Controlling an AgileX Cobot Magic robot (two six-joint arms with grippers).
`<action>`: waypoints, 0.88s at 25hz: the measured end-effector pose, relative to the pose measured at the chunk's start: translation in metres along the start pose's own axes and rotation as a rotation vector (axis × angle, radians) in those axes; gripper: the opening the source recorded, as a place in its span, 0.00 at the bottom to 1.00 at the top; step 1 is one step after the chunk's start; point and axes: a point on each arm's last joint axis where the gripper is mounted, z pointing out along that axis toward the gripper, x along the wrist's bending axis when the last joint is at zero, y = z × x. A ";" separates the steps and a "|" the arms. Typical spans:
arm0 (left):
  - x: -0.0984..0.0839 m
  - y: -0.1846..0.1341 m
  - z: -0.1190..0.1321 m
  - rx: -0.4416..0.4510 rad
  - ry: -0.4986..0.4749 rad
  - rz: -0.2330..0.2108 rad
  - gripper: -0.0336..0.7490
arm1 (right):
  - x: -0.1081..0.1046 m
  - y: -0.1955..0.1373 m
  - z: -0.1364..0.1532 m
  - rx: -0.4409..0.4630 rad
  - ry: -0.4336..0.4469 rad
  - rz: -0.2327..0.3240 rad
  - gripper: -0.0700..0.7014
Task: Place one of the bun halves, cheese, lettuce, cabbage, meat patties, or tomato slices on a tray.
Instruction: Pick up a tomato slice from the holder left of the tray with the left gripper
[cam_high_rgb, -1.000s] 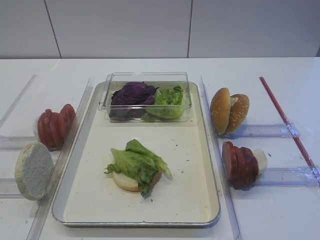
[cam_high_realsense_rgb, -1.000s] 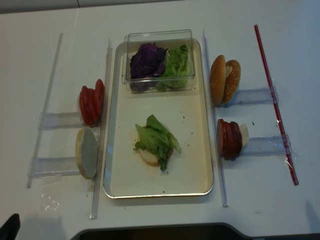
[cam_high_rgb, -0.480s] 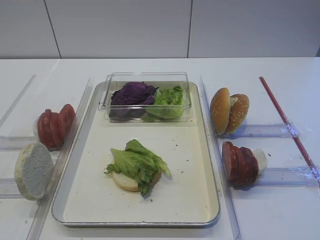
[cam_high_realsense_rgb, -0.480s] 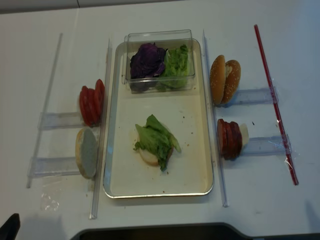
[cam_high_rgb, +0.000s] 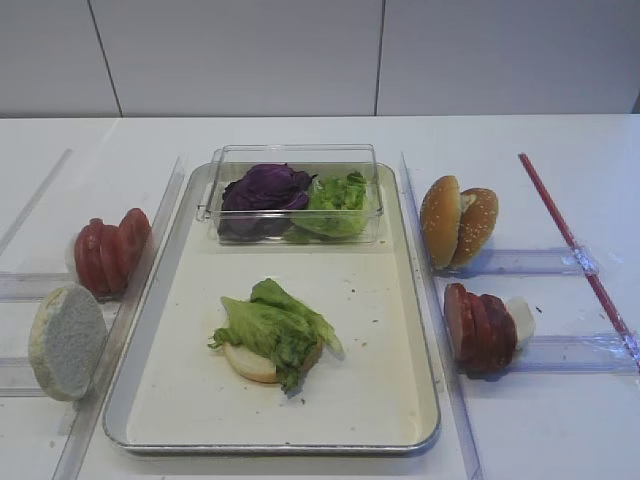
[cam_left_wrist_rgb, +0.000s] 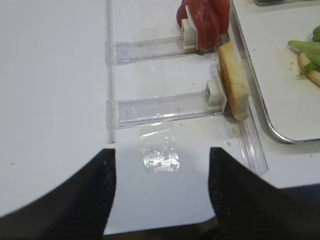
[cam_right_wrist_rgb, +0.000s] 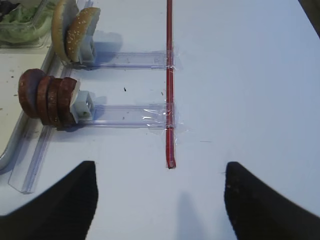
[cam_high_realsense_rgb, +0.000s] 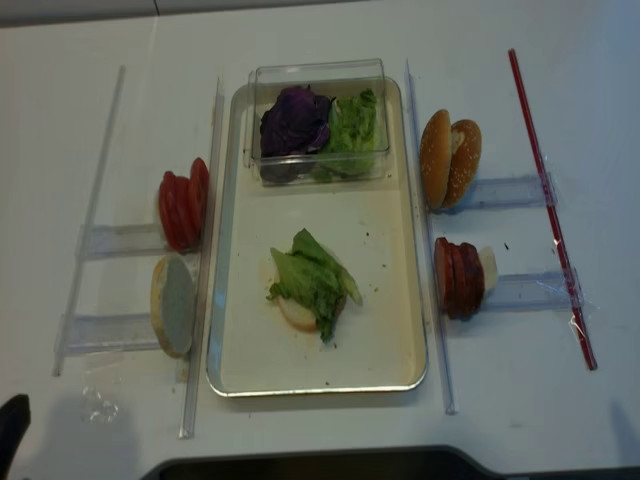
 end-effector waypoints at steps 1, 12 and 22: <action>0.000 0.008 0.000 0.012 0.000 0.001 0.58 | 0.000 0.000 0.000 0.000 0.000 0.000 0.82; -0.018 0.079 0.024 0.140 -0.093 0.136 0.58 | 0.000 0.000 0.000 0.000 0.000 0.002 0.82; -0.051 0.130 0.082 0.336 -0.120 0.227 0.58 | 0.000 0.000 0.000 0.000 0.000 0.003 0.82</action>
